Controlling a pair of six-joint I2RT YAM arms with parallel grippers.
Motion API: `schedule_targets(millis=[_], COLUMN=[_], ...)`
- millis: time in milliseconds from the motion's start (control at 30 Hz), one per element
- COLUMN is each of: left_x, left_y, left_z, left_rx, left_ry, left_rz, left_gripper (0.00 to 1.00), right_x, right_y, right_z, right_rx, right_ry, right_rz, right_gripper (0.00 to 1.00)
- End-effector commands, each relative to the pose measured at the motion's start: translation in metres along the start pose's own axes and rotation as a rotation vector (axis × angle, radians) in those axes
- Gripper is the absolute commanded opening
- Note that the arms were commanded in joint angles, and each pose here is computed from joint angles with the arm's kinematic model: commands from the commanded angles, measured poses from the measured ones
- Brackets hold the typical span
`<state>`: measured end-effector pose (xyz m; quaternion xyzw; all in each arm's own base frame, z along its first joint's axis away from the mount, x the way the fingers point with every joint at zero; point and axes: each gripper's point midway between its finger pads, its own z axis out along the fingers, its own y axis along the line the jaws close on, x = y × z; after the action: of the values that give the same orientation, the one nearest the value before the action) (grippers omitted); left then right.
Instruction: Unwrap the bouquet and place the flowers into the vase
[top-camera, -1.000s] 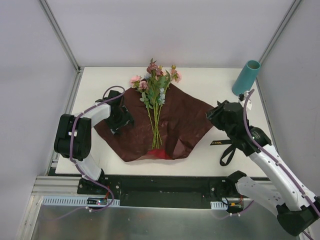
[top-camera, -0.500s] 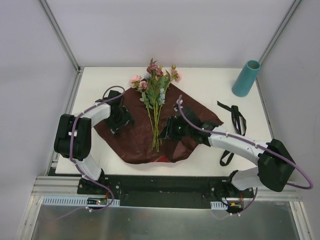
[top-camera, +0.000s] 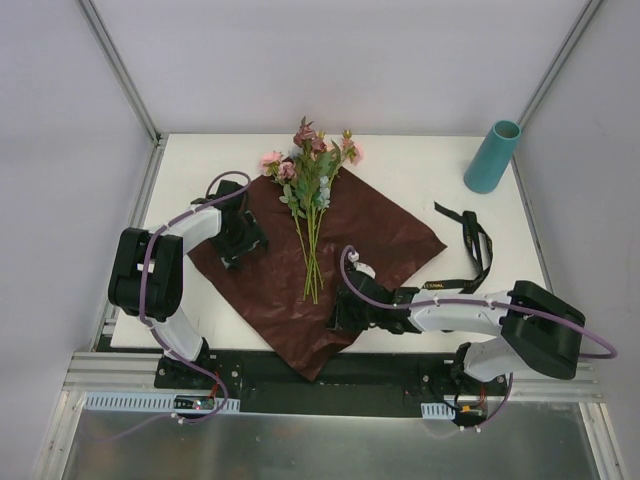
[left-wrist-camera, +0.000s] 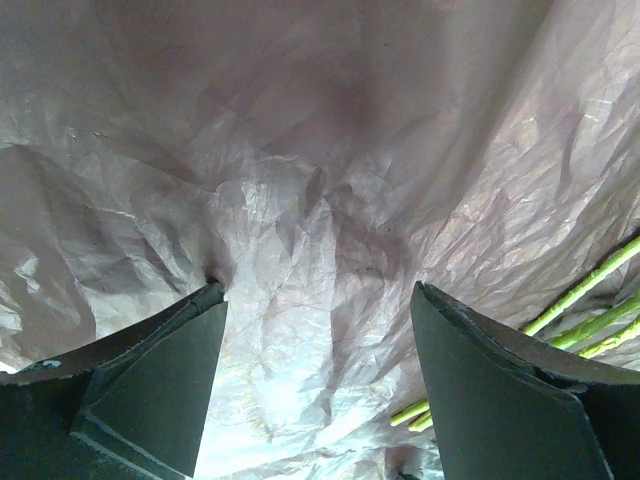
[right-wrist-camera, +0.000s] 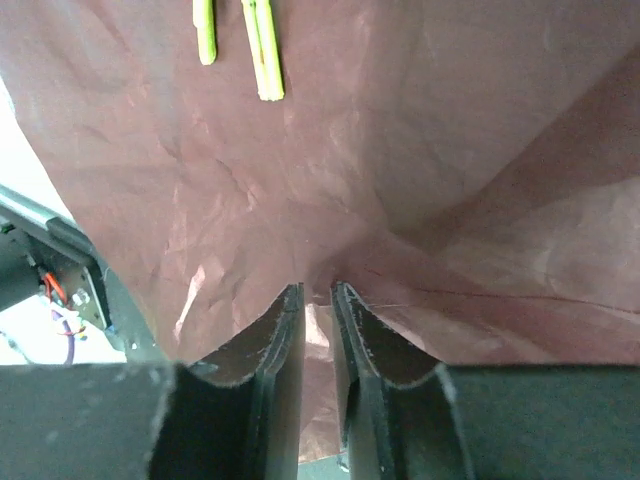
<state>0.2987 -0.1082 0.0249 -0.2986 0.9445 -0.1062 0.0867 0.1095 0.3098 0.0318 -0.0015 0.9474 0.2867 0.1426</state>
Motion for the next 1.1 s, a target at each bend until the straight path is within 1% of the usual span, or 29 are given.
schedule_targets(millis=[0, 167, 233, 333, 433, 500, 633, 667, 700, 733, 767, 833, 967, 1067], left_x=[-0.014, -0.015, -0.016, -0.018, -0.016, -0.012, 0.012, 0.018, 0.025, 0.031, 0.036, 0.041, 0.043, 0.038], left_y=[-0.006, -0.016, -0.024, -0.04, -0.055, -0.062, -0.063, -0.059, -0.054, -0.05, -0.045, -0.033, -0.015, -0.005], left_z=[-0.012, -0.022, -0.032, -0.058, -0.092, -0.114, -0.146, -0.149, -0.151, -0.153, -0.154, -0.156, -0.164, -0.17], left_rx=[0.012, 0.057, 0.101, 0.188, 0.288, 0.35, 0.466, 0.484, 0.495, 0.506, 0.513, 0.499, 0.461, 0.423], left_ry=[-0.058, -0.064, -0.069, -0.098, -0.131, -0.148, -0.143, -0.145, -0.14, -0.145, -0.151, -0.181, -0.253, -0.316], left_rz=[0.022, 0.041, 0.062, 0.103, 0.16, 0.206, 0.33, 0.364, 0.382, 0.406, 0.43, 0.463, 0.499, 0.497], left_gripper=[0.77, 0.76, 0.75, 0.75, 0.74, 0.74, 0.74, 0.77, 0.84, 0.93, 0.99, 0.99, 0.99, 0.99], right_x=[-0.011, -0.012, -0.016, -0.026, -0.043, -0.061, -0.106, -0.117, -0.13, -0.142, -0.152, -0.169, -0.214, -0.236], right_y=[-0.015, -0.026, -0.019, -0.004, 0.013, 0.022, 0.036, 0.038, 0.043, 0.048, 0.054, 0.063, 0.077, 0.076], right_z=[-0.003, -0.004, -0.009, -0.022, -0.039, -0.051, -0.069, -0.071, -0.074, -0.075, -0.074, -0.062, -0.045, -0.02], right_rx=[0.084, 0.133, 0.119, 0.087, 0.055, 0.049, 0.083, 0.1, 0.103, 0.11, 0.111, 0.147, 0.241, 0.307], right_ry=[-0.141, -0.19, -0.204, -0.237, -0.301, -0.371, -0.514, -0.537, -0.556, -0.57, -0.577, -0.571, -0.58, -0.56], right_rz=[0.019, 0.033, 0.027, 0.016, -0.001, -0.027, -0.063, -0.064, -0.061, -0.065, -0.08, -0.139, -0.179, -0.195], right_gripper=[0.23, 0.23, 0.23, 0.23, 0.25, 0.27, 0.29, 0.29, 0.29, 0.29, 0.3, 0.31, 0.31, 0.3])
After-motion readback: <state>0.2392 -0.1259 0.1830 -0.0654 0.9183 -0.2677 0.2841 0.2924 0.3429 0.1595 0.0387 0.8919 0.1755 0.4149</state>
